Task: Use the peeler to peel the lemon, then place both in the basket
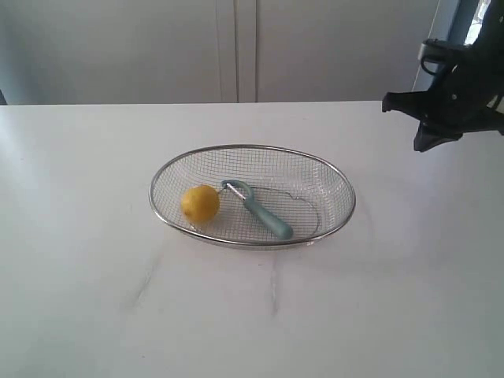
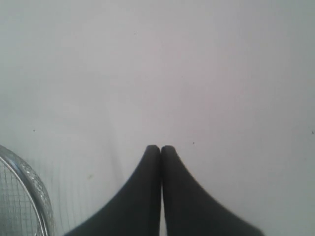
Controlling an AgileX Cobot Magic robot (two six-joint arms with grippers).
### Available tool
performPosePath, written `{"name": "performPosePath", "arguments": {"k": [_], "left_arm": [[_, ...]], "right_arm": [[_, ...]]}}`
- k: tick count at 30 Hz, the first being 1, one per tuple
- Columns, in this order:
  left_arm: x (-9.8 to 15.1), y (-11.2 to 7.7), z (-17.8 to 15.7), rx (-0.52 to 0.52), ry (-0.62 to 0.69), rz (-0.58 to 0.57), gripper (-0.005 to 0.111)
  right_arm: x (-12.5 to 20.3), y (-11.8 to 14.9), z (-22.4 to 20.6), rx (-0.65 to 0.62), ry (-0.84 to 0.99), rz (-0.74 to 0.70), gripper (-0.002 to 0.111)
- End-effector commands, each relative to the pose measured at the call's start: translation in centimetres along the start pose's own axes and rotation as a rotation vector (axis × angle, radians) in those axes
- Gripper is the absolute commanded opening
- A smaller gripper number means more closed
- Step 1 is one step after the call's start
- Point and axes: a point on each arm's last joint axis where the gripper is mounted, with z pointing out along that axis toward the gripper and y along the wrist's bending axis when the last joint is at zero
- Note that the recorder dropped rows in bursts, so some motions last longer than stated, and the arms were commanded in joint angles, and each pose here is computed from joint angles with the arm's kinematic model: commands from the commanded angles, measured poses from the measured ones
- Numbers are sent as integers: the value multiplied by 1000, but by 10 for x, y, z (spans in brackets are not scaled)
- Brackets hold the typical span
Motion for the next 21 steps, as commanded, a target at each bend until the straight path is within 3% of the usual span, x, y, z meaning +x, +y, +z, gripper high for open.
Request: {"name": "performPosePath", "arguments": {"k": [1,8,21], "left_arm": [[4,0,1,4,12,-9,0],[4,0,1,4,12,-9,0],[4,0,1,4,12,-9,0]], "right_arm": [[5,-3,-6,19,66,-8,0],[16,-5,-16,43,172,-18,0],[26,-1,-71,47,181,-40,0]]}}
